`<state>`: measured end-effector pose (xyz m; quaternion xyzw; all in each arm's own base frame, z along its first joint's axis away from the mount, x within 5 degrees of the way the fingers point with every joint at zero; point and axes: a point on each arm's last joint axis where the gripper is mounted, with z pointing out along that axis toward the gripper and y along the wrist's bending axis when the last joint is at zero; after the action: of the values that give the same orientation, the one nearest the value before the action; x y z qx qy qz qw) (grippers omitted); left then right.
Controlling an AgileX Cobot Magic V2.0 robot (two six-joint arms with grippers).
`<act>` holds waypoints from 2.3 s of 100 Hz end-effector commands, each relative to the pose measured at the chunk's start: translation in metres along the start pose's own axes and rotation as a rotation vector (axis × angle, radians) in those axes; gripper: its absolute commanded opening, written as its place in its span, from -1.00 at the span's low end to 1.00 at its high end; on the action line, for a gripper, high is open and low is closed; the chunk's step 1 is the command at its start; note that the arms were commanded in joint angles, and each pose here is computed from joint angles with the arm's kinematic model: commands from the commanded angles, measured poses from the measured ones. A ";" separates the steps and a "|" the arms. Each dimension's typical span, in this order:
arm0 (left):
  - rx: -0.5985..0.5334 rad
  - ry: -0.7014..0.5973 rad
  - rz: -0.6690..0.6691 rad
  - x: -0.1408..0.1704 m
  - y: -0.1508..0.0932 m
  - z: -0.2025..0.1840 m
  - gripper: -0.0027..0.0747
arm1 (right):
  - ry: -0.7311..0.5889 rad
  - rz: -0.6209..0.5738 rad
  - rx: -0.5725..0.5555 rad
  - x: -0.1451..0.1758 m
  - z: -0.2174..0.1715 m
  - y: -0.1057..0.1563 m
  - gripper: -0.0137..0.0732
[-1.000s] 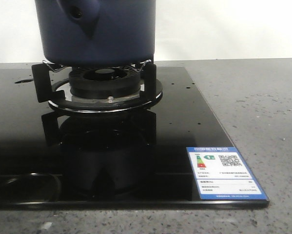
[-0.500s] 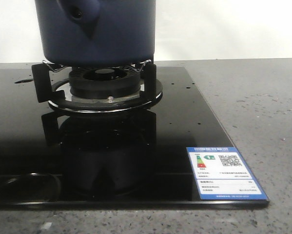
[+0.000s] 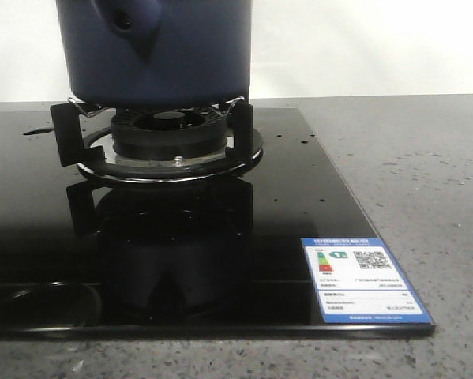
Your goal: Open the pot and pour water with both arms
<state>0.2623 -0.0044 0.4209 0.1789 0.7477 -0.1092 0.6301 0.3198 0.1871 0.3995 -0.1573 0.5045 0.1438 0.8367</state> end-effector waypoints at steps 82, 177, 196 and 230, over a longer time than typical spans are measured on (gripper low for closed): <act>0.312 -0.239 -0.090 -0.040 -0.074 0.004 -0.08 | 1.336 0.262 0.270 -0.021 -0.101 -0.155 -0.79; 0.400 -0.181 -0.102 -0.028 -0.090 0.027 -0.08 | 1.502 0.344 0.275 0.041 -0.118 -0.168 0.14; 0.473 -0.150 -0.104 -0.022 -0.100 0.035 -0.08 | 1.415 0.315 0.272 0.003 -0.112 -0.165 0.45; 0.517 -0.094 -0.010 -0.002 -0.121 0.069 -0.08 | 1.235 0.252 0.280 -0.064 -0.125 -0.148 0.45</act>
<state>0.2780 -0.1391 0.3837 0.3378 0.6898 -0.3038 0.5637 0.2647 -0.0032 0.3919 -0.0377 0.9436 0.0596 0.3236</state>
